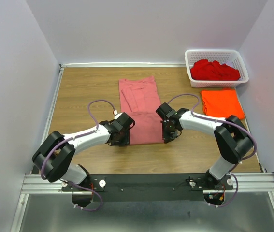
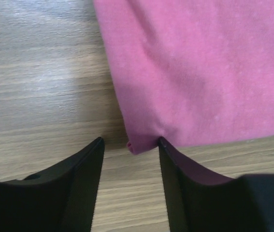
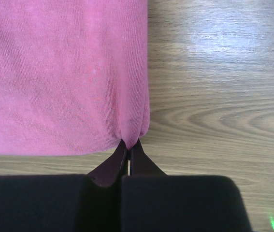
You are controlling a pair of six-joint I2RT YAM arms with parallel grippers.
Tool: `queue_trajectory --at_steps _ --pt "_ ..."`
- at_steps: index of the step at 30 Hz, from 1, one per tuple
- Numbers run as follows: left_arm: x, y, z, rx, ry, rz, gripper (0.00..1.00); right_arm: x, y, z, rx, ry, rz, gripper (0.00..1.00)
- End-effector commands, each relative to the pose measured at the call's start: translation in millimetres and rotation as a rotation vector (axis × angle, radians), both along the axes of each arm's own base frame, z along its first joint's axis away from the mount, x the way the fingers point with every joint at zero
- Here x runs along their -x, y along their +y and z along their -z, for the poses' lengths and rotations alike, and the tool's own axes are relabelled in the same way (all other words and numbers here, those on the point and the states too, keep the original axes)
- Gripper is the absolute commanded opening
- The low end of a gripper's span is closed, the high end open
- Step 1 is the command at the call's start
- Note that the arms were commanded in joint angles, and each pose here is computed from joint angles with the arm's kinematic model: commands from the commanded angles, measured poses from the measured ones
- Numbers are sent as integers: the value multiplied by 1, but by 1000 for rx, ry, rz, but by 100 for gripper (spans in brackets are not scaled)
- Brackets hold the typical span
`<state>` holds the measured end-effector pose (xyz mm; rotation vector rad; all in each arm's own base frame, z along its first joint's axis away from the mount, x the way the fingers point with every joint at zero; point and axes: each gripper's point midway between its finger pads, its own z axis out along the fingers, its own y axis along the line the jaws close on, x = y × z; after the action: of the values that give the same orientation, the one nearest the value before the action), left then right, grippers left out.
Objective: Fold and stack the t-shirts
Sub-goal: Fold the tshirt
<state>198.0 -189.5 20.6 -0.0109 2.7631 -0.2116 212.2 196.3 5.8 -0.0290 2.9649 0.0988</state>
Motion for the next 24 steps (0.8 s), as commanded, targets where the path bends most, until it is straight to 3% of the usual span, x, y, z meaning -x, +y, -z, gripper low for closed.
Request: queue_trajectory --at_steps 1,9,11,14,19,22,24 --pt "2 -2 9 -14 17 -25 54 33 -33 43 148 106 -36 1" --pt "18 -1 22 -30 74 -2 38 32 -32 41 142 100 -45 0" --pt "20 0 22 -31 75 2 27 32 -33 41 145 98 -47 0" --pt "32 3 22 -38 101 15 0 37 -31 36 120 109 -64 1" --pt "66 0 0 -42 139 85 0 71 -41 24 116 204 -82 1" --pt "104 -10 -30 3 199 128 0 104 -55 -13 122 308 -115 0" --pt "124 -4 -49 12 236 118 0 108 -58 -40 109 291 -123 0"
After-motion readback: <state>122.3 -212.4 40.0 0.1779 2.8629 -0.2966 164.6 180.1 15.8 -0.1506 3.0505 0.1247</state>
